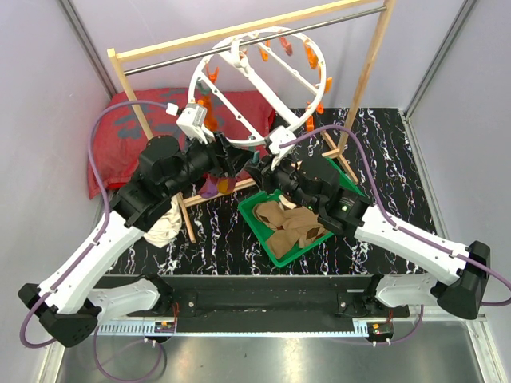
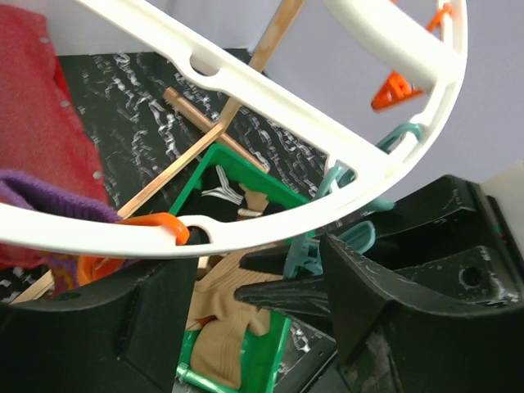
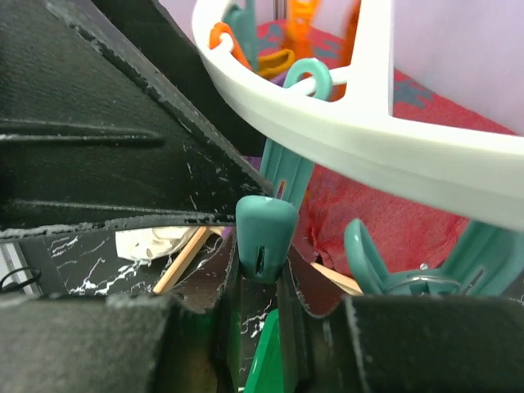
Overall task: Clip the socks to the hanger
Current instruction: Open the clamp at the hanger.
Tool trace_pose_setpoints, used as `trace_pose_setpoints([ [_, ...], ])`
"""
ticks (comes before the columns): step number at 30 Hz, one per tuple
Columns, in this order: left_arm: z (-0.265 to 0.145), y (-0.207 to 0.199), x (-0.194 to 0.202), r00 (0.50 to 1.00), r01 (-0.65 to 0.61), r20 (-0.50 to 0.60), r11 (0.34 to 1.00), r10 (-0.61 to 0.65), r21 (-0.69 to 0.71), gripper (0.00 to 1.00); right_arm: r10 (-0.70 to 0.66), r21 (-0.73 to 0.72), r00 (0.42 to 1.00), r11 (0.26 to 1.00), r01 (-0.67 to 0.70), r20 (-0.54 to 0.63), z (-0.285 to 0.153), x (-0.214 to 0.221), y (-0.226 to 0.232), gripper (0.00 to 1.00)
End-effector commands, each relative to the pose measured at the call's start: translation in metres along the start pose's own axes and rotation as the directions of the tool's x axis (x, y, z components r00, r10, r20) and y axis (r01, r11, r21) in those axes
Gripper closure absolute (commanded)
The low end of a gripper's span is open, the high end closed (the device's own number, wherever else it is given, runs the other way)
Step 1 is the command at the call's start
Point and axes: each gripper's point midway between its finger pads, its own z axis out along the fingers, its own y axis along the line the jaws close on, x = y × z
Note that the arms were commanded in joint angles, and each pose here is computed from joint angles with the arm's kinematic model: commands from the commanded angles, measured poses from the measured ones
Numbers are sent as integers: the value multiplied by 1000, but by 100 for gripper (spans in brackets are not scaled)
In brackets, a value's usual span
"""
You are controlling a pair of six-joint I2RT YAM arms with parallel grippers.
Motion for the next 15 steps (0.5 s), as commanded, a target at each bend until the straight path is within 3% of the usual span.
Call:
trace_pose_setpoints([
  [1,1,-39,-43,988,-21,154,984,-7,178,32,15,-95,1000,995,-13,19,-7,-6,21,95],
  [15,-4,-57,-31,983,-112,172,942,59,318,31,4,-89,999,996,0,36,-1,-13,21,94],
])
